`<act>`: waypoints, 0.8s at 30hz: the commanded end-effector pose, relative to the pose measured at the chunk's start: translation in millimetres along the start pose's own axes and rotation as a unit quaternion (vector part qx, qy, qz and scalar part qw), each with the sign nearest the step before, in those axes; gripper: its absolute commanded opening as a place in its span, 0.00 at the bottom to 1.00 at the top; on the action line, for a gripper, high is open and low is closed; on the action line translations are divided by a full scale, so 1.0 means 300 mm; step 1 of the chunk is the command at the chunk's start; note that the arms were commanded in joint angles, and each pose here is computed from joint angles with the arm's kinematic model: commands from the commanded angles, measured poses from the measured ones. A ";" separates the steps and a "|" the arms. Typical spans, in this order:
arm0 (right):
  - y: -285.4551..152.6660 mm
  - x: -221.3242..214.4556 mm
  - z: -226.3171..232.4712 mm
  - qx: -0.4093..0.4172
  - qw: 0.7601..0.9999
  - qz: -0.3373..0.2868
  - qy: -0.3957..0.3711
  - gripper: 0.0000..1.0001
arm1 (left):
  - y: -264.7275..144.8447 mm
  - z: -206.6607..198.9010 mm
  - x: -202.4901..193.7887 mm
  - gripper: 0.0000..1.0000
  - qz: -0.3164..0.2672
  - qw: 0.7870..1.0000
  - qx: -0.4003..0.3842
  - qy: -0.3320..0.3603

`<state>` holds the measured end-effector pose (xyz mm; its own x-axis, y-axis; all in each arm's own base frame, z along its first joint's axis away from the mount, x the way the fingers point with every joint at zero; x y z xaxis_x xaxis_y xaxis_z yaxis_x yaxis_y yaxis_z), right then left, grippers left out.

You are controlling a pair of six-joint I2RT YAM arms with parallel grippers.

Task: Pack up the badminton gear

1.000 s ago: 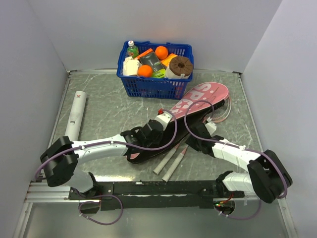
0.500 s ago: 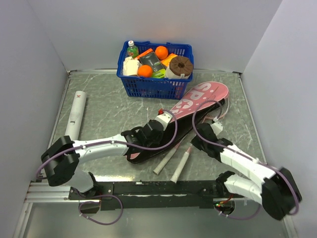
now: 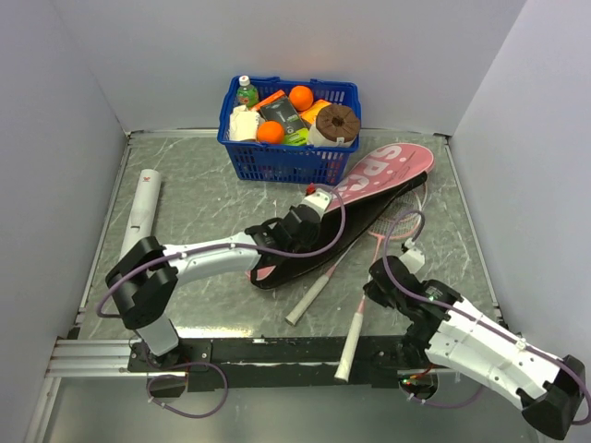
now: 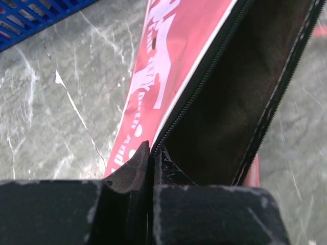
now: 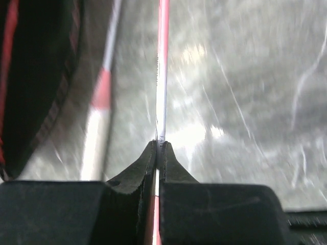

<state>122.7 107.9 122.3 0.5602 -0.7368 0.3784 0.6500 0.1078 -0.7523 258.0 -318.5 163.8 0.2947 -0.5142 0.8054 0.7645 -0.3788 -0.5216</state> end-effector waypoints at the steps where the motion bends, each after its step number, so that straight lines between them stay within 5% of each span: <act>1: -0.040 -0.063 -0.054 -0.019 0.999 0.040 -0.016 0.00 | 0.032 0.035 0.073 0.01 -0.027 0.999 0.014 -0.031; 7: 0.007 -0.154 -0.079 -0.037 0.996 0.077 -0.023 0.00 | 0.020 0.030 0.049 0.01 -0.031 0.999 0.002 -0.044; 17: 0.030 -0.154 -0.035 -0.059 0.995 0.061 -0.043 0.50 | -0.018 0.021 -0.035 0.01 -0.027 0.997 -0.017 -0.063; 24: 0.043 -0.057 -0.015 -0.076 0.996 -0.018 -0.038 0.58 | -0.041 0.005 -0.049 0.01 -0.025 0.998 -0.023 -0.057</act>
<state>99.8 128.0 89.6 0.6669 -0.6536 0.3580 0.5140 0.0556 -0.8560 248.0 -300.9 136.6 0.3492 -0.4804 0.8045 0.7283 -0.4011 -0.5556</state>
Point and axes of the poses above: each gripper's point midway between its finger pads, its own y axis out along the fingers, its own z axis along the line the jaws close on, x = y × z, the point moved 6 cm from there along -y, back along the fingers, and after that the axes turned 14 degrees about y, right-handed, at the moved point
